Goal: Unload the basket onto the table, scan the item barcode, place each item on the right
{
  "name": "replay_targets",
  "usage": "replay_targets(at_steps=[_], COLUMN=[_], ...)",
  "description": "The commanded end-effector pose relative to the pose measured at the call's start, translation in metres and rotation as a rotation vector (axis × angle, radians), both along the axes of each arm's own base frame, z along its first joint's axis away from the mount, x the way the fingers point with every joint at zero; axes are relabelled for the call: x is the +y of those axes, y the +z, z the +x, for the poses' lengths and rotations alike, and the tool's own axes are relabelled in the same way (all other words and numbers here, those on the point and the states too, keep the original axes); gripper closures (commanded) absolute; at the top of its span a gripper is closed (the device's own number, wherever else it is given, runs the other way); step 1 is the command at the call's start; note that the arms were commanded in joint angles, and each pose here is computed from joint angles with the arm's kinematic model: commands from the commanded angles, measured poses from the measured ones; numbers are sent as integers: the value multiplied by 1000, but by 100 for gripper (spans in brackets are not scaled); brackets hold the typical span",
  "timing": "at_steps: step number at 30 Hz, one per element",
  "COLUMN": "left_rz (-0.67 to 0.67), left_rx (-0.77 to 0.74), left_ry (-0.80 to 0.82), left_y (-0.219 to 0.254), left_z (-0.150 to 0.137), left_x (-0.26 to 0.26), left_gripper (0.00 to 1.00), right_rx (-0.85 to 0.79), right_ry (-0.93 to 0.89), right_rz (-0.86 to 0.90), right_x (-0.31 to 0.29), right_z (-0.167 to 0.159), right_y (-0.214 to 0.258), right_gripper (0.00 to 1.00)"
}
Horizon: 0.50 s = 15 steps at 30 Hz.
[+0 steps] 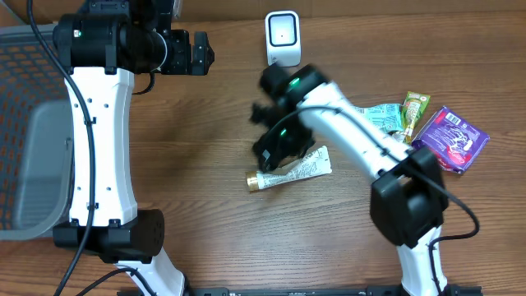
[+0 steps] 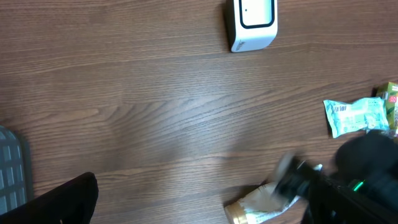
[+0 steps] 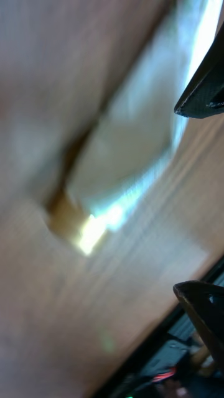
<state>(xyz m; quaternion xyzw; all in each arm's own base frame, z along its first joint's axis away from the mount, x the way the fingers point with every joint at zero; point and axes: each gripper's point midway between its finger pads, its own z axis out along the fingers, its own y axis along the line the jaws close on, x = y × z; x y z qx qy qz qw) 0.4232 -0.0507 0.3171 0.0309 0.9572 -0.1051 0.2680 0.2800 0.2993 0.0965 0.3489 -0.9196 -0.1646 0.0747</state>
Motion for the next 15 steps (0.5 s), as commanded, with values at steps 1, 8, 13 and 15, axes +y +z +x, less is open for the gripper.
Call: replay_targets(at_steps=[1,8,13,15], left_rz=[-16,-16,-16,-16], left_rx=[-16,-16,-16,-16], left_ry=[4,3,4,4], left_y=[7,7,7,7], left_z=[-1,-1,-1,-1], left_x=[-4,-4,-4,-4], left_gripper=[0,0,0,1], right_rx=[15,6,5,12], right_ry=[100,199,214,215], right_rz=[14,24,25,19], right_x=[19,41,44,41], right_z=[-34,-61,-67,-69], right_y=[4,1,-20,-30], right_gripper=[15,11,7,5])
